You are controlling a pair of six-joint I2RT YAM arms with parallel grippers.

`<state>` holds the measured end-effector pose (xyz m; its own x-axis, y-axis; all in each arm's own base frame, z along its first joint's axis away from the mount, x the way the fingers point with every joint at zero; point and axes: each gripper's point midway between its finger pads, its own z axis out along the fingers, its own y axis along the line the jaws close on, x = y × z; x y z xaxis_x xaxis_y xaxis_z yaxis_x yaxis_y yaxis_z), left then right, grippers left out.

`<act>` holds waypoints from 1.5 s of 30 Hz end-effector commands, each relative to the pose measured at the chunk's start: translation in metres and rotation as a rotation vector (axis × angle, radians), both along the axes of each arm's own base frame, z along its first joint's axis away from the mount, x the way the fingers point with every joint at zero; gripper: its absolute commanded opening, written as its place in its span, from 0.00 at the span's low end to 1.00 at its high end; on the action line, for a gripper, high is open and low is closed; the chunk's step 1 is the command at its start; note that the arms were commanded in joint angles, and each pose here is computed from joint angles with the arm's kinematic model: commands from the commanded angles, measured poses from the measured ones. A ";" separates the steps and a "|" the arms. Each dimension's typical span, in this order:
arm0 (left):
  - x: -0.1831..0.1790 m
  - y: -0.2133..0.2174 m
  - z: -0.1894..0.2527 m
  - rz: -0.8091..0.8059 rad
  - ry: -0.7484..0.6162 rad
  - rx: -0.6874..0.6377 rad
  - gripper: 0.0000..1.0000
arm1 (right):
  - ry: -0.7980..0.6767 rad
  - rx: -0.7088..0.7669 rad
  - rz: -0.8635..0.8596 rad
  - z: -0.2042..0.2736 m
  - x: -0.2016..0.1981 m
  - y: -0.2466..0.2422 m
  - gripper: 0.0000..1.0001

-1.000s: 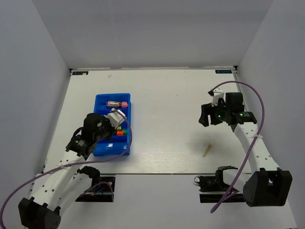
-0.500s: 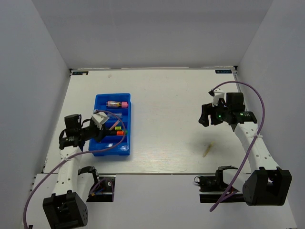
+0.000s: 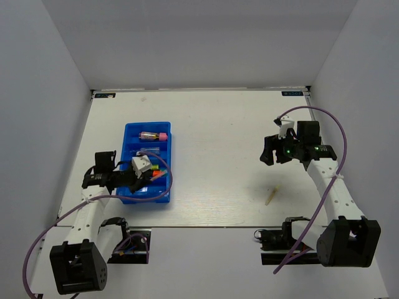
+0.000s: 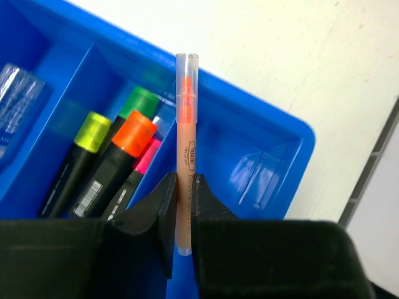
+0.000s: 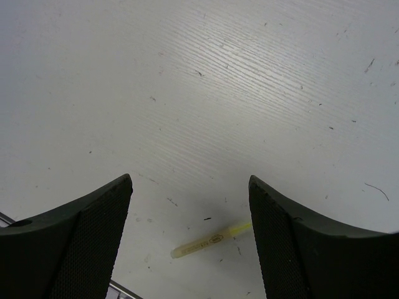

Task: Sort the stationery into containers
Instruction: Place the pen in the storage box, then pick up the pen from the corner of the board.

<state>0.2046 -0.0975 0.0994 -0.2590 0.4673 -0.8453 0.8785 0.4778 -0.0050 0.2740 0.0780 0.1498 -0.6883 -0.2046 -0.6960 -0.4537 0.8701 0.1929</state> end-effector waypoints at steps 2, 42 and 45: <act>-0.005 0.005 -0.012 -0.012 -0.003 0.069 0.01 | 0.007 0.017 0.014 0.000 -0.002 0.001 0.78; -0.056 -0.098 0.060 0.035 0.249 -0.193 1.00 | -0.480 -0.356 1.565 -0.093 -0.091 -0.013 0.65; -0.055 -0.101 0.063 0.013 0.252 -0.168 1.00 | -0.480 -0.370 1.545 -0.102 -0.084 -0.016 0.63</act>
